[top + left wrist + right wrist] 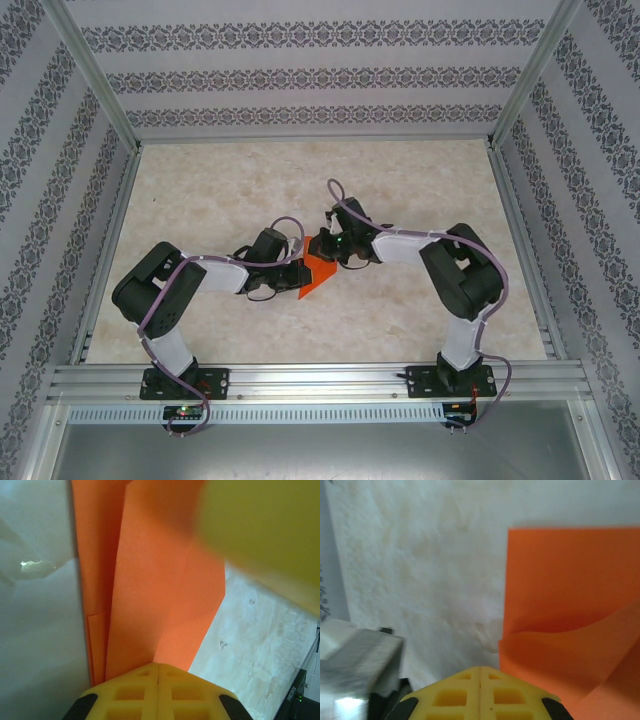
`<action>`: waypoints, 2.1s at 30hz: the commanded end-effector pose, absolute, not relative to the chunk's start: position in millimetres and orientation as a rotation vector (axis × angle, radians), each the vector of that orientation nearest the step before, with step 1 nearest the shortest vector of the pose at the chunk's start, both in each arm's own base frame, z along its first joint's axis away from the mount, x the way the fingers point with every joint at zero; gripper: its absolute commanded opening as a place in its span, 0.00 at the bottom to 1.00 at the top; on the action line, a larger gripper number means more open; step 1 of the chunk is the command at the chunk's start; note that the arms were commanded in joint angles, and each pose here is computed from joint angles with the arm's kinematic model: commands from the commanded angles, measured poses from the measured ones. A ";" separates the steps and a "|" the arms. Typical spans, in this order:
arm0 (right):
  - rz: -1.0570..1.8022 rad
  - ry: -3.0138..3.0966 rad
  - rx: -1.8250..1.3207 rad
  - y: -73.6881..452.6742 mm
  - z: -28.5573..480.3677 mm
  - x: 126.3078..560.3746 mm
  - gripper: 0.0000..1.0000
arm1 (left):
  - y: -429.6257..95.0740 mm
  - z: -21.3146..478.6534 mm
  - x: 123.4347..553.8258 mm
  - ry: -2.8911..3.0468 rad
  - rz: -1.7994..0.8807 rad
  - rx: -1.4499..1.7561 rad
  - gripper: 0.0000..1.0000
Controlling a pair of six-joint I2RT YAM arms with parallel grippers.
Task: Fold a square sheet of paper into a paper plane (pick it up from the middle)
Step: Fourth fold the wing at the center of the table.
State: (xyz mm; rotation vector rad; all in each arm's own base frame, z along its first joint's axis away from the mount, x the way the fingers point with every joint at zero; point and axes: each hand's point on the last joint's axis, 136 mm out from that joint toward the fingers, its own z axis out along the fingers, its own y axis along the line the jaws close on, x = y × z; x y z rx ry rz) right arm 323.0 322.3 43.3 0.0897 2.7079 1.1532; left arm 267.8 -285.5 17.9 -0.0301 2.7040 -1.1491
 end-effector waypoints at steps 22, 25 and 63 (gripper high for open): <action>0.937 2.716 0.276 261.6 -3.0 405.4 0.08 | -233.0 -48.6 210.8 2.998 -0.871 -0.073 0.00; 0.948 2.695 0.308 251.0 -2.0 417.7 0.09 | -233.7 -47.6 211.4 2.993 -0.873 -0.069 0.00; 0.874 2.770 0.248 263.9 -10.4 338.4 0.08 | -245.1 -37.3 222.2 2.968 -0.918 -0.020 0.00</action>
